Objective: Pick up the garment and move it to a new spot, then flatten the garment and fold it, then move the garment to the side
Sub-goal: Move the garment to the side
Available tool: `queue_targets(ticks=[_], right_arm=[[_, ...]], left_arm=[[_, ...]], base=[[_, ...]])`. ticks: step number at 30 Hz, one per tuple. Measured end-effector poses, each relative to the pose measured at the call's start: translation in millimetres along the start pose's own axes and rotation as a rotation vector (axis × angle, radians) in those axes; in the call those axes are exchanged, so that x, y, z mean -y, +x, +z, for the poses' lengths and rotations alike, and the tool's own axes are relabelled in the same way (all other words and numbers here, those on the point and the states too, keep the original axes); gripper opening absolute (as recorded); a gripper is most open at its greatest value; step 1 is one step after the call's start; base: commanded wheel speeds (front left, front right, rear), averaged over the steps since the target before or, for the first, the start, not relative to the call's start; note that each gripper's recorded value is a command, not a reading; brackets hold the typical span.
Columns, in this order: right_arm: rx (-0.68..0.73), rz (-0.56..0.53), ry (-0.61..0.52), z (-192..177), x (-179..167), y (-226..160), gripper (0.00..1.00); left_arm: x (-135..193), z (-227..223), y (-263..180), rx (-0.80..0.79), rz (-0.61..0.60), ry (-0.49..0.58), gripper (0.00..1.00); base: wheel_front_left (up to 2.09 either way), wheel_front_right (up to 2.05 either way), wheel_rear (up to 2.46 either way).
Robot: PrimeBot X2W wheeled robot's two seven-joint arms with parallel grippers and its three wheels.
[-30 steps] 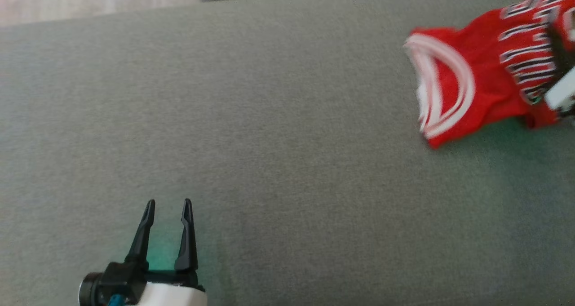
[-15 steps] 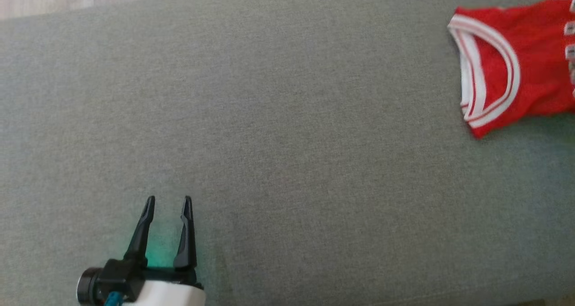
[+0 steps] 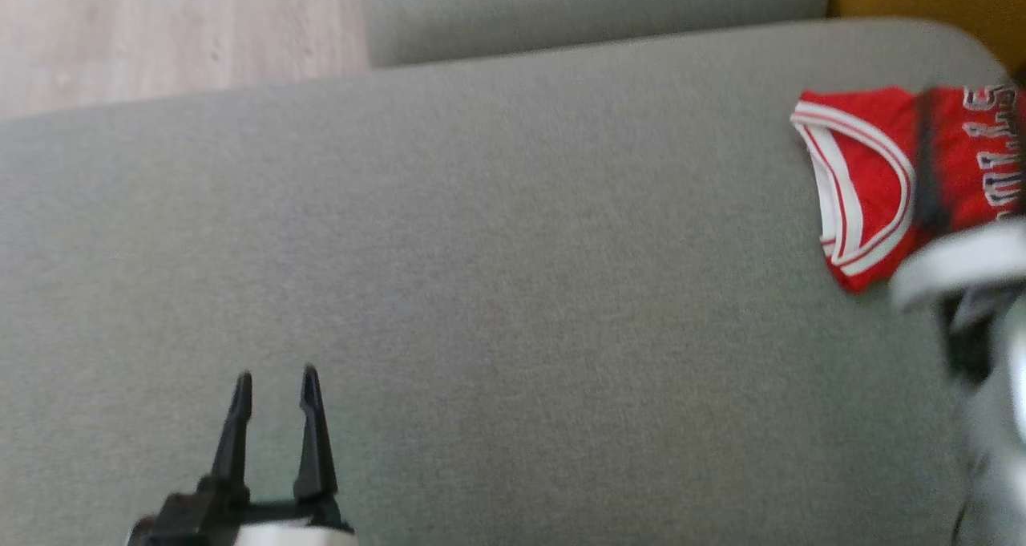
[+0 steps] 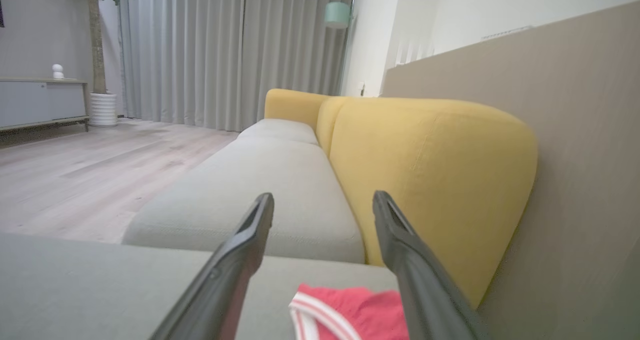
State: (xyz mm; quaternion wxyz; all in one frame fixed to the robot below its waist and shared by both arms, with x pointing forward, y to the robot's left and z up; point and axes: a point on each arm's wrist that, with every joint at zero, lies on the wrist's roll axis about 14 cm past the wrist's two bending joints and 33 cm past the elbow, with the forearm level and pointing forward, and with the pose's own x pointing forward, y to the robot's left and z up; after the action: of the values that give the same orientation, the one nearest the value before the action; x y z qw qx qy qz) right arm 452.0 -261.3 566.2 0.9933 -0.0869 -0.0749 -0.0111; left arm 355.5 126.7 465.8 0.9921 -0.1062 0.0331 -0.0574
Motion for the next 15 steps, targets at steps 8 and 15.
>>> queue_targets(ticks=[8,15], right_arm=[[-0.074,0.059,0.097,-26.3,-61.8,-83.6,1.00],[-0.230,0.100,0.147,-71.9,-93.6,-141.0,1.00]], left_arm=[[-11.9,2.0,-30.4,0.010,0.046,0.014,1.00],[-32.4,-3.4,-46.7,-0.004,0.111,0.040,1.00]], base=[[0.00,0.00,0.00],[0.00,0.00,0.00]])
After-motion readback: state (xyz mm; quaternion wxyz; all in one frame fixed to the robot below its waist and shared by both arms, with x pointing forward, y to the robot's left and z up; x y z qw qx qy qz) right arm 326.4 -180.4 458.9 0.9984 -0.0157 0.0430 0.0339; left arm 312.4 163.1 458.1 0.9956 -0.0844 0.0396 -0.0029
